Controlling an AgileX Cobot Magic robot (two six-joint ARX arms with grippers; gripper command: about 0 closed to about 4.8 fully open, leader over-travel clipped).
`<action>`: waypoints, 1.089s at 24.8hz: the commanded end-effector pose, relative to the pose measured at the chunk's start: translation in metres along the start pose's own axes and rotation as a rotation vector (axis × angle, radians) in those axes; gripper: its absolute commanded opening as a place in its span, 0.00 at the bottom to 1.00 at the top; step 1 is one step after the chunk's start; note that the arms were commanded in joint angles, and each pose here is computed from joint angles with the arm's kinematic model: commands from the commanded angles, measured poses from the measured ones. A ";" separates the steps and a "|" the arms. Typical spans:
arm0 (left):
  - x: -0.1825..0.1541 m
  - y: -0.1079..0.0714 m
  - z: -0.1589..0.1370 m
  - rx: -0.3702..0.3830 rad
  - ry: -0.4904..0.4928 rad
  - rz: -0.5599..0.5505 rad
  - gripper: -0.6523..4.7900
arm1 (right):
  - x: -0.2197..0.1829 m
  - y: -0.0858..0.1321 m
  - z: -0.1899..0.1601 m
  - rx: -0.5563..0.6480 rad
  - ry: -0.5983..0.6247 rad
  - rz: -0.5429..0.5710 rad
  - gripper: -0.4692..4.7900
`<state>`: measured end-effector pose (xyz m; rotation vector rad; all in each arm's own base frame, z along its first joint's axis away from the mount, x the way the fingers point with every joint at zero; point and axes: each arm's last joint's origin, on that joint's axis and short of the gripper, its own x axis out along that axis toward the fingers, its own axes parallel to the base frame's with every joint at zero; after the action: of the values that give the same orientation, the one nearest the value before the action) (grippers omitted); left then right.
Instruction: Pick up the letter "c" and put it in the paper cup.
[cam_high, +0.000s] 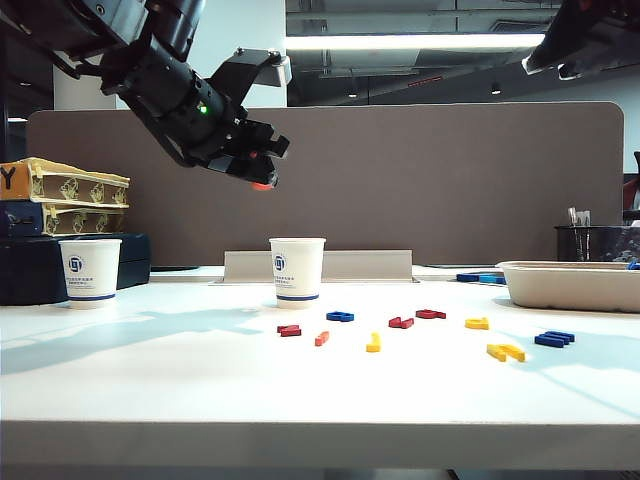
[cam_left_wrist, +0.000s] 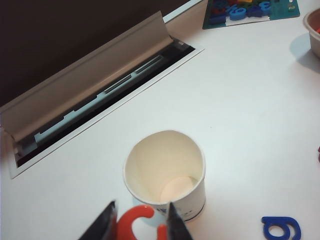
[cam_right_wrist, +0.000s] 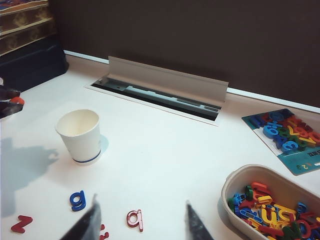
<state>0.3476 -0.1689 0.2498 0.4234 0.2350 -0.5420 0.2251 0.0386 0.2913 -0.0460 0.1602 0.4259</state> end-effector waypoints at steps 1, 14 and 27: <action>0.003 0.000 0.003 0.003 -0.047 -0.015 0.33 | 0.007 -0.003 0.011 -0.007 -0.039 -0.002 0.49; 0.043 0.016 0.034 0.005 -0.107 0.010 0.33 | 0.052 -0.017 0.024 0.006 0.004 0.003 0.49; 0.070 0.006 0.004 0.000 -0.053 -0.027 0.33 | 0.076 -0.023 0.015 0.020 0.040 0.005 0.49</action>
<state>0.4078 -0.1974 0.2337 0.4099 0.2024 -0.5776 0.3043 0.0493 0.2892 -0.0370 0.2314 0.4274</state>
